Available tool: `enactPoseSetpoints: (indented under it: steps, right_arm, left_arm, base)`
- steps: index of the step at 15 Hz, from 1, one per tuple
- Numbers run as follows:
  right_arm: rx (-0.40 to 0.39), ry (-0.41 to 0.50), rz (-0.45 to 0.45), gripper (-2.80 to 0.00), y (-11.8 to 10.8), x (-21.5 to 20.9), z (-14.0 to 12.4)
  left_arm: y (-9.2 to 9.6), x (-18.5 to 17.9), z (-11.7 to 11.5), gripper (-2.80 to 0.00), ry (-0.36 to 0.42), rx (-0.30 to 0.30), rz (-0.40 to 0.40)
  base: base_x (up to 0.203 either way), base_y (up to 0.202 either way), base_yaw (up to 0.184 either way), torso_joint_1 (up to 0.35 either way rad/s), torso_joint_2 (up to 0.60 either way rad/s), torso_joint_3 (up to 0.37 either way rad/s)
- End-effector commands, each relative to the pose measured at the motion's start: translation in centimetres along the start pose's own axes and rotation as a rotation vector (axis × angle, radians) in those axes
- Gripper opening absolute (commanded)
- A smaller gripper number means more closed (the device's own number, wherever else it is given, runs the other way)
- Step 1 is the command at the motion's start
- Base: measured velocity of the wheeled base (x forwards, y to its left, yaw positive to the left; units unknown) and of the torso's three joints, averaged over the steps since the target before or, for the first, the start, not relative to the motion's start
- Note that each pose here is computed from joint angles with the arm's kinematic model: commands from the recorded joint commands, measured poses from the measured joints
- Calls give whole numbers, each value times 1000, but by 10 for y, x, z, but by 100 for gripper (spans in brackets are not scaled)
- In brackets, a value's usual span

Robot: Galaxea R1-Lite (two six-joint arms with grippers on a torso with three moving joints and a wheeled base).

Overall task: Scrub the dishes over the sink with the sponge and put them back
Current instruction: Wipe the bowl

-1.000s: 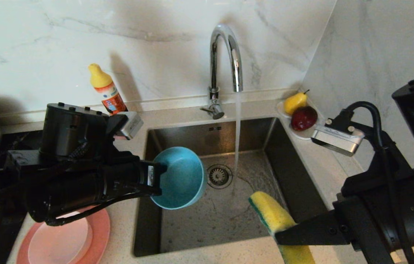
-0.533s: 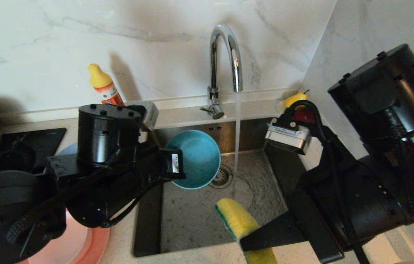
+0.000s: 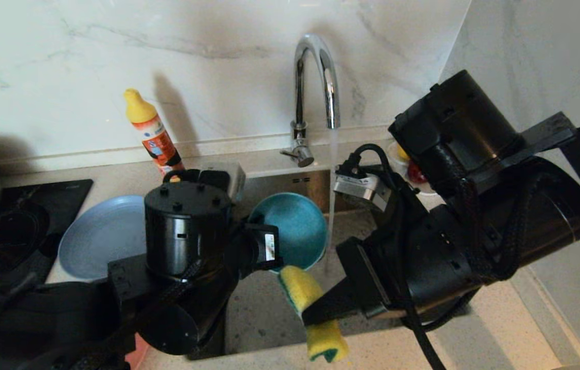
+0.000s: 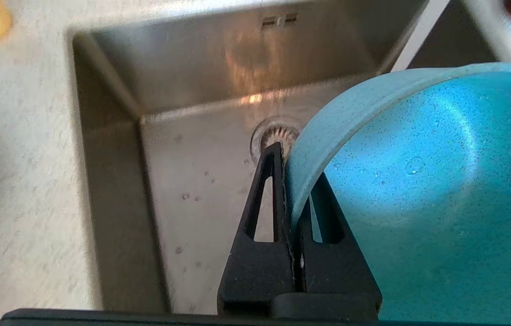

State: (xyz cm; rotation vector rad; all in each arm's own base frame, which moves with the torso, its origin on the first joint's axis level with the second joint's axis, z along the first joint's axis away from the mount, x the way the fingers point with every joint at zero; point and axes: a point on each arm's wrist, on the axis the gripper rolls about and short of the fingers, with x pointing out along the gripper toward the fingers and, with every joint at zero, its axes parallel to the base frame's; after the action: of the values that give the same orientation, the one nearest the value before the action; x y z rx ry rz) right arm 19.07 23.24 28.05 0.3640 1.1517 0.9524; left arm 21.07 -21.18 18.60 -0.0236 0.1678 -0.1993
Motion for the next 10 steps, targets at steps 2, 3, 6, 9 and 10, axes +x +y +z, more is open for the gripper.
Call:
enactPoseSetpoints:
  steps: [2,3,6,9,10]
  right_arm:
    - [58,-17,-28,-280,-7,6,15]
    - [61,-21,-29,-280,-8,6,17]
    - [72,-32,-35,-280,-11,9,24]
    - [96,-63,-41,-280,-7,8,35]
    - [106,-65,-49,-280,-9,8,37]
  left_arm:
    - [-2,0,-6,-280,-35,-11,-9]
    - [-2,0,-6,-280,-34,-10,-10]
    - [-2,-1,-7,-280,-30,-7,-19]
    - [-4,-2,-8,-280,-26,-6,-29]
    - [-4,-3,-9,-280,-25,-6,-29]
  base:
    - [0,0,0,0,0,0]
    - [0,0,0,0,0,0]
    - [0,0,0,0,0,0]
    - [0,0,0,0,0,0]
    - [0,0,0,0,0,0]
